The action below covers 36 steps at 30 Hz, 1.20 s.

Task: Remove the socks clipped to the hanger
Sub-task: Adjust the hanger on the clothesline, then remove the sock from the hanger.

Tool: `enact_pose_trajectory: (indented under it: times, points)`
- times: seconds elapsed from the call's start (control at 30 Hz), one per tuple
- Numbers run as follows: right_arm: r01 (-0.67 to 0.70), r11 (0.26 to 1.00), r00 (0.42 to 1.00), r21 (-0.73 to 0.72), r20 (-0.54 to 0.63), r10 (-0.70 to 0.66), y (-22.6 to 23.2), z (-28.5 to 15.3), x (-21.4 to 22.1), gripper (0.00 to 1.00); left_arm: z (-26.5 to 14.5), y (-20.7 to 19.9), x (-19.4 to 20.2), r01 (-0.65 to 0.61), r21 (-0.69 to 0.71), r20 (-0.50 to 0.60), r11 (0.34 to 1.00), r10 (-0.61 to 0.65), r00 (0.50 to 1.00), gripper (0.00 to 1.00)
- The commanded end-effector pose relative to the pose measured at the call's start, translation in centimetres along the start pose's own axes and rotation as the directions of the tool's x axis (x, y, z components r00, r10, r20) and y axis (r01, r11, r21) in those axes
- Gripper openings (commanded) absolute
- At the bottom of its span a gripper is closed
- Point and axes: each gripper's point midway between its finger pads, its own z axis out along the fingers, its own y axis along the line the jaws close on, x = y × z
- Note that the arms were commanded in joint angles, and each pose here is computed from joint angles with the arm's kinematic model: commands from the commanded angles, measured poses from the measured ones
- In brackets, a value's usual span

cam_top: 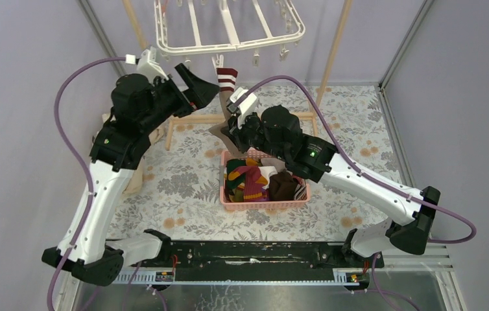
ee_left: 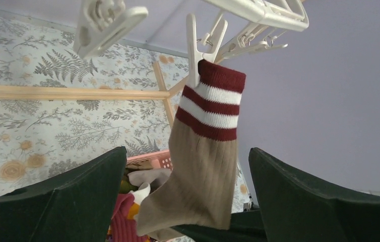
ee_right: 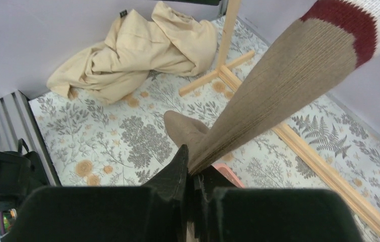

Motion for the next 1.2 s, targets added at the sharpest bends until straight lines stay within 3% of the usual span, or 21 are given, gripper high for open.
enact_pose_trajectory:
  times: [0.0, 0.53, 0.87, 1.17]
  points:
    - [-0.006, 0.998, 0.995, 0.057, 0.097, 0.000, -1.6, -1.2, -2.6, 0.02, 1.2, -2.7, -2.4, -0.015, 0.044, 0.100, 0.999, 0.010, 0.995, 0.99]
    - [-0.002, 0.996, 0.996, 0.084, 0.091, -0.006, -3.6, -1.7, -1.4, 0.01, 6.3, -5.0, -1.8, -0.054, -0.024, 0.128, 0.998, 0.057, 0.990, 0.96]
    - [-0.004, 0.997, 0.994, 0.080, 0.109, -0.005, -3.6, -2.9, -1.7, 0.01, 8.5, -5.9, -1.3, -0.064, -0.050, 0.135, 0.997, 0.070, 0.988, 0.85]
    - [0.000, 0.997, 0.995, 0.082, 0.101, -0.008, -3.7, -3.6, -0.9, 0.01, 10.0, -6.8, -0.8, -0.068, -0.074, 0.151, 0.995, 0.079, 0.985, 0.84]
